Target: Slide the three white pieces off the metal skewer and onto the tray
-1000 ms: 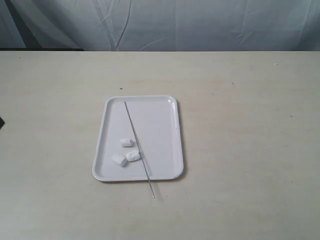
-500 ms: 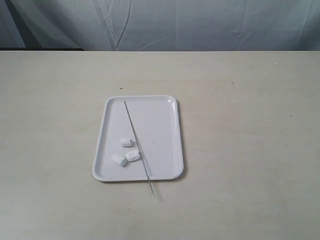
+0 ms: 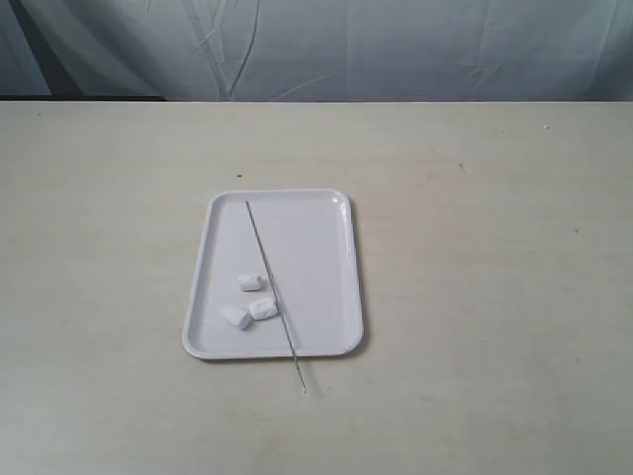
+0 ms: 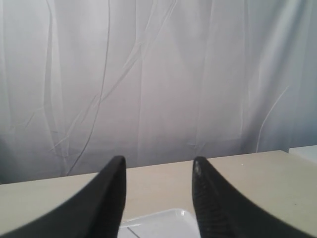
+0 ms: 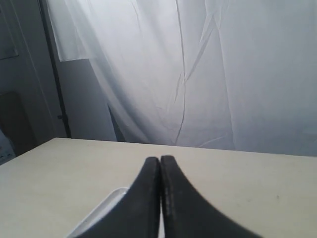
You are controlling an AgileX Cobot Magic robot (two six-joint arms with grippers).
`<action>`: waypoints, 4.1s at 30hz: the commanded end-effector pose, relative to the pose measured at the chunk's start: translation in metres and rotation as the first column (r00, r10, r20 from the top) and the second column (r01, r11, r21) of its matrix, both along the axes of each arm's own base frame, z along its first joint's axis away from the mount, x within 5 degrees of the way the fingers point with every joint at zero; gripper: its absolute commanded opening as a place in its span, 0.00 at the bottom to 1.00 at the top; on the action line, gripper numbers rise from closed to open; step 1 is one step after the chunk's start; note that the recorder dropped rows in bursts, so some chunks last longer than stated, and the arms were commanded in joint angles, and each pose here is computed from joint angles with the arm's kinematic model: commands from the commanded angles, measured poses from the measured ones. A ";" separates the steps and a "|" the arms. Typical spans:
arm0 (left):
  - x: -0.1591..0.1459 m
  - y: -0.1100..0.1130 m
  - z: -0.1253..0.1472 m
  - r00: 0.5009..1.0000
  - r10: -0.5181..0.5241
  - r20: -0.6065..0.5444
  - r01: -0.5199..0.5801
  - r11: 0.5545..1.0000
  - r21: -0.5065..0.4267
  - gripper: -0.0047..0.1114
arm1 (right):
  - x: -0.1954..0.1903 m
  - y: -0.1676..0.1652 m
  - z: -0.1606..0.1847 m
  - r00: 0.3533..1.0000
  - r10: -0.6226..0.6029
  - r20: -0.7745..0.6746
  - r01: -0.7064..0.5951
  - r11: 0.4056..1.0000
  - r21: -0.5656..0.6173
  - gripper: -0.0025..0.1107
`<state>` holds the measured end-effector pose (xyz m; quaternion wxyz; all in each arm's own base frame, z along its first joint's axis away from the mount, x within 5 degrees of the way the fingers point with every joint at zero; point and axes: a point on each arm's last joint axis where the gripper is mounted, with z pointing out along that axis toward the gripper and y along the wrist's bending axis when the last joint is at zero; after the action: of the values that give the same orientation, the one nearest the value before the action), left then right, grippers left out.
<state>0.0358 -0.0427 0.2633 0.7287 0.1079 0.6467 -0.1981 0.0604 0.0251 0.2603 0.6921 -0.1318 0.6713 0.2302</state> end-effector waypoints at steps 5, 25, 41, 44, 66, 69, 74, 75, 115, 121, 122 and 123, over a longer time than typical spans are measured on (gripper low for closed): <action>-0.001 -0.001 -0.001 1.000 -0.018 0.005 0.018 1.000 0.008 0.21 | 0.005 -0.025 -0.002 0.919 -0.395 0.005 0.395 0.919 -0.014 0.02; 0.014 0.033 -0.025 0.907 0.361 0.215 -0.352 0.933 -0.080 0.04 | 0.008 -0.024 -0.044 0.890 -0.443 0.112 0.456 0.861 -0.224 0.02; 0.019 0.048 -0.045 0.861 0.509 0.001 -0.509 0.861 -0.015 0.04 | -0.007 -0.020 -0.075 0.908 -0.394 -0.145 0.332 0.885 -0.326 0.02; 0.020 0.048 -0.053 0.856 0.512 -0.072 -0.509 0.859 0.050 0.04 | -0.007 -0.024 -0.075 0.863 -0.475 -0.169 0.415 0.860 -0.298 0.02; 0.019 0.043 -0.077 0.835 0.458 -0.304 -0.431 0.889 0.157 0.04 | -0.008 -0.031 -0.080 0.776 -0.590 -0.222 0.528 0.801 -0.282 0.02; 0.018 0.043 -0.079 0.830 0.462 -0.314 -0.426 0.887 0.179 0.04 | -0.008 -0.032 -0.080 0.775 -0.596 -0.210 0.529 0.794 -0.299 0.02; 0.018 0.043 -0.080 0.826 0.459 -0.327 -0.415 0.888 0.197 0.04 | -0.008 -0.032 -0.080 0.775 -0.597 -0.208 0.529 0.793 -0.302 0.02; 0.018 0.043 -0.080 0.826 0.459 -0.327 -0.415 0.888 0.197 0.04 | -0.008 -0.032 -0.080 0.775 -0.597 -0.208 0.529 0.793 -0.302 0.02; 0.018 0.042 -0.080 0.835 0.445 -0.323 -0.398 0.895 0.204 0.04 | -0.008 -0.032 -0.079 0.776 -0.596 -0.207 0.530 0.794 -0.298 0.02; 0.018 0.042 -0.080 0.835 0.445 -0.323 -0.398 0.895 0.204 0.04 | -0.008 -0.032 -0.079 0.776 -0.596 -0.207 0.530 0.794 -0.298 0.02; 0.018 0.042 -0.080 0.835 0.445 -0.323 -0.398 0.895 0.204 0.04 | -0.008 -0.032 -0.079 0.776 -0.596 -0.207 0.530 0.794 -0.298 0.02; 0.018 0.042 -0.080 0.835 0.445 -0.323 -0.398 0.895 0.204 0.04 | -0.008 -0.032 -0.079 0.776 -0.596 -0.207 0.530 0.794 -0.298 0.02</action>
<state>0.0538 -0.0008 0.1830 0.6108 -0.0297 0.7912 -0.0071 0.0528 -0.0062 0.1798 0.5954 0.0337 0.8015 -0.0439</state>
